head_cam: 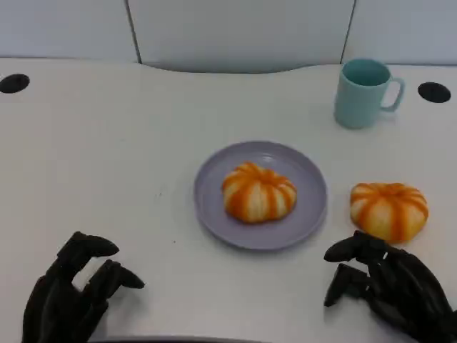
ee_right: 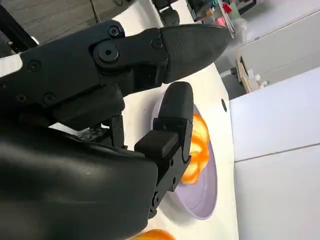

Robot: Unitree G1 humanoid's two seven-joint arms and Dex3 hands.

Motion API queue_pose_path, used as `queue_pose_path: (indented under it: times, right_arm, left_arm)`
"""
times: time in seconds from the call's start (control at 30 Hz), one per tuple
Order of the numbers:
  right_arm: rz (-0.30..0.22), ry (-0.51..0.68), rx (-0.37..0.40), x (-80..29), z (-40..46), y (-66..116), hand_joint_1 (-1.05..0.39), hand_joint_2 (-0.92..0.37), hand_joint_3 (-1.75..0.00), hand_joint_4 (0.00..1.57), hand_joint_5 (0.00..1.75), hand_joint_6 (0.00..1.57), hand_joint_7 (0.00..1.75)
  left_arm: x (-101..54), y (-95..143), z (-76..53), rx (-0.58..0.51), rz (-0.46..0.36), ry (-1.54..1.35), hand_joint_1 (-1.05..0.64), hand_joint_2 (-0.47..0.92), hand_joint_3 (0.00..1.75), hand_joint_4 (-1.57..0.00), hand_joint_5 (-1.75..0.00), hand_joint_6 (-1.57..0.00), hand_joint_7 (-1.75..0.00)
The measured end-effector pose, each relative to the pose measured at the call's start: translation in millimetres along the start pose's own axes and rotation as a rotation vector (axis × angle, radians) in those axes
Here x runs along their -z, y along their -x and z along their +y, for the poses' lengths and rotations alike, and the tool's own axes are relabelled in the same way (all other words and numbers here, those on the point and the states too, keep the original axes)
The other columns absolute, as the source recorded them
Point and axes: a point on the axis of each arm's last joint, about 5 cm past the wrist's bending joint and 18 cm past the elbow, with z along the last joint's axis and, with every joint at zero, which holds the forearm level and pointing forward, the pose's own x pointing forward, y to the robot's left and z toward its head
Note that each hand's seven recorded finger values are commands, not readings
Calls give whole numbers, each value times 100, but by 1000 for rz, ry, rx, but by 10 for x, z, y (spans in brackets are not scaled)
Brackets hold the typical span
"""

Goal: Grasp the bread from the table and place it into the plate.

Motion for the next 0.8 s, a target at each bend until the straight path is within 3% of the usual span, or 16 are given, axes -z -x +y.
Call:
queue_pose_path:
  times: [0.8]
  right_arm:
    - [10,-1,4,-14,9,-3,-53,-92,-26,58,148,61,108]
  left_arm:
    - [-2,5,-1,0,-5,-6,-53,92,17,-36,-175,-25,-160]
